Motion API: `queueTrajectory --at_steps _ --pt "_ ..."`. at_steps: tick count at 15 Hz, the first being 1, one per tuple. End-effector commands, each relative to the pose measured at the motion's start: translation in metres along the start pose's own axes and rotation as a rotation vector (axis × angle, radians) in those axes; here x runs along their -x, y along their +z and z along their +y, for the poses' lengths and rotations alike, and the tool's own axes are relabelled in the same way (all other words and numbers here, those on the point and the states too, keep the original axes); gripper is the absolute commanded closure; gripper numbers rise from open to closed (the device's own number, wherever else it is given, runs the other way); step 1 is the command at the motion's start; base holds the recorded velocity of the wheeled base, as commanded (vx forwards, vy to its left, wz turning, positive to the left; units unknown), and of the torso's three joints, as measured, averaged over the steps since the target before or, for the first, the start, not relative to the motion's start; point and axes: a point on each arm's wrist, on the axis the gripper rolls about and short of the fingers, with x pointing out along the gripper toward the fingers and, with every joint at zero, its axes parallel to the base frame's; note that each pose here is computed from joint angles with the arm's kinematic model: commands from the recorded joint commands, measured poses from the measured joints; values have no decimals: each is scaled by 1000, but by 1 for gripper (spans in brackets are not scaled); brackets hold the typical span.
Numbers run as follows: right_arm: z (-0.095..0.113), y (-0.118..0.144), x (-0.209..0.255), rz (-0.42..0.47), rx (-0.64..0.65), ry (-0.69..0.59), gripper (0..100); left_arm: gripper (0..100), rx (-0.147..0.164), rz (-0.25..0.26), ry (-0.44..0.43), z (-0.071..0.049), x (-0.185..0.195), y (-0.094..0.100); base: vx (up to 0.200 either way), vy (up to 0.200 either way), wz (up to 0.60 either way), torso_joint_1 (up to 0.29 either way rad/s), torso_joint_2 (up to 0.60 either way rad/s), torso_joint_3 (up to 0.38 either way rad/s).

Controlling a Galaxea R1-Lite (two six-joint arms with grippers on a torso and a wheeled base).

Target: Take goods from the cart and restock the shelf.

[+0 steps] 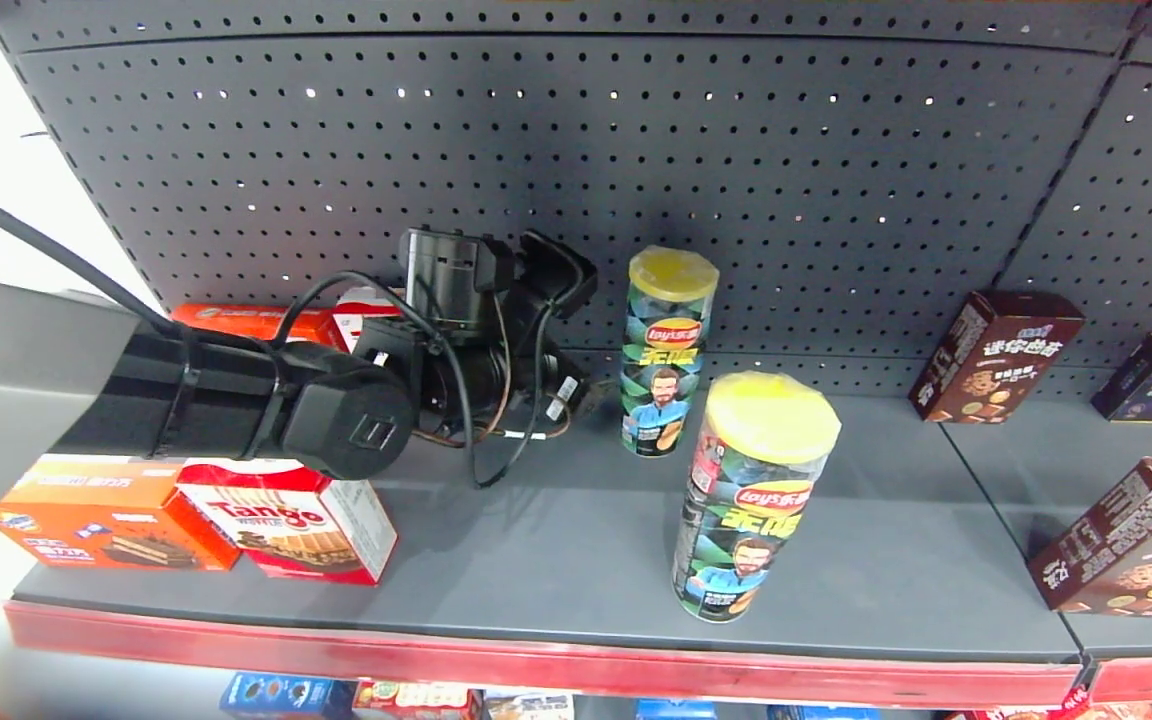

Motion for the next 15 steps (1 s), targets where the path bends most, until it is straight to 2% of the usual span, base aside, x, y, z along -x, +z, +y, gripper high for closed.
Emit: queueTrajectory --at_steps 1,7,8,11,13,15 --pt "0 0 0 2 0 -1 0 0 -1 15 -8 -3 -7 -5 0 0 0 0 0 0" --pt "0 0 0 2 0 1 0 0 -11 -9 -11 -8 -18 1 0 0 0 0 0 0" --pt "0 0 0 2 0 -1 0 0 -13 -9 -14 -11 -21 1 0 0 0 0 0 0" --pt "0 0 0 2 0 -1 0 0 -13 -3 -15 -12 -20 -1 0 0 0 0 0 0" --pt "0 0 0 2 0 -1 0 0 -10 -18 -1 -6 -10 5 0 0 0 0 0 0" --pt "0 0 0 2 0 -1 0 0 -3 -98 49 9 21 33 0 0 0 0 0 0"
